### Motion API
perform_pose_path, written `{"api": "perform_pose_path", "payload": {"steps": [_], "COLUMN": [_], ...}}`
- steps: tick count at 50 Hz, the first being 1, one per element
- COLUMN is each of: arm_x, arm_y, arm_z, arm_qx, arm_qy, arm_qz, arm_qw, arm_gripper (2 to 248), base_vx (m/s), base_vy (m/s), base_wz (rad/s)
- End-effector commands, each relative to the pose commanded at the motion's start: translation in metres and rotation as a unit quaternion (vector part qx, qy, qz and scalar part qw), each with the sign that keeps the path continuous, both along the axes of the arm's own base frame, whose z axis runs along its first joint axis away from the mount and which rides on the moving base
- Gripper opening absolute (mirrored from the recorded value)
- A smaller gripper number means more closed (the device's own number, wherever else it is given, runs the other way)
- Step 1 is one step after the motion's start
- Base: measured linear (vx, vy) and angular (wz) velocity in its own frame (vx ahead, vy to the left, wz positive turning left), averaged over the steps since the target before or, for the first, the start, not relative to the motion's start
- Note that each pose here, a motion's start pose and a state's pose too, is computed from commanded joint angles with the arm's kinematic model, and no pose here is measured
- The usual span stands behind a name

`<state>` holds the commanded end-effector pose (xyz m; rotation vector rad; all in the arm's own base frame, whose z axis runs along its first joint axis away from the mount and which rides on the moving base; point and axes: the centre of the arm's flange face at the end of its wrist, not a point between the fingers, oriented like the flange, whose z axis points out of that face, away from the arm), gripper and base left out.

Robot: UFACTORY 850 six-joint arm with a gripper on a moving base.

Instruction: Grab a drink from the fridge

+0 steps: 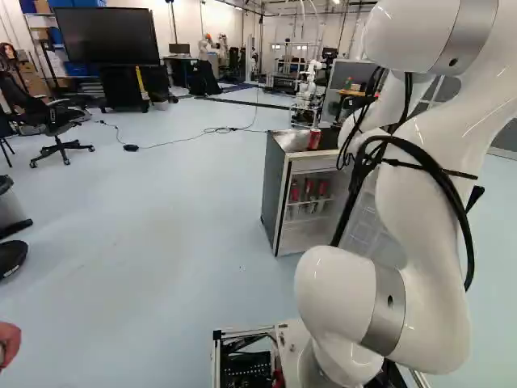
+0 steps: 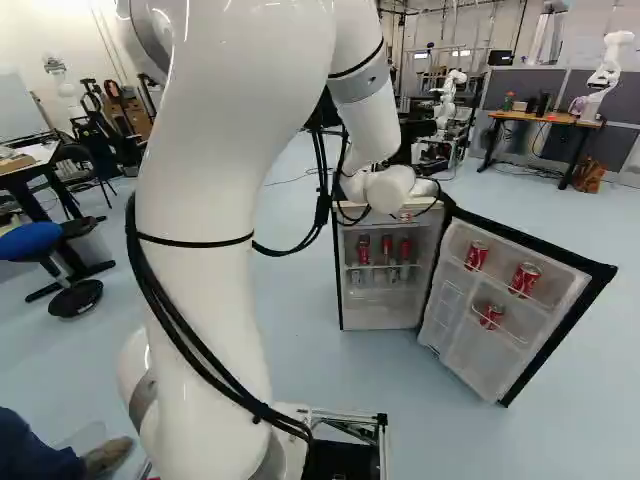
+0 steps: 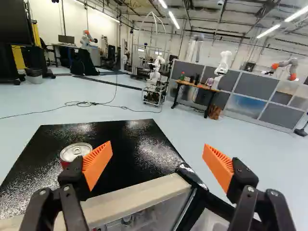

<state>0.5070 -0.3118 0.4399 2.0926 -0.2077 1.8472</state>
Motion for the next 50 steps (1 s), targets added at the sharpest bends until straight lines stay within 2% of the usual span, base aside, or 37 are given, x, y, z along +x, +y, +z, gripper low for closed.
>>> {"api": "perform_pose_path", "payload": {"steps": [25, 50], "arm_x": [-0.013, -0.027], "arm_y": [-0.042, -0.085], "arm_z": [-0.003, -0.006], "arm_qx": [0.008, 0.017], "arm_qy": [0.002, 0.001], "arm_qz": [-0.046, -0.094], "arm_qw": [0.9989, 0.9955], "arm_gripper": [247, 247], "base_vx": [0.0, 0.0], "base_vy": [0.0, 0.0], "base_wz": [0.0, 0.0]}}
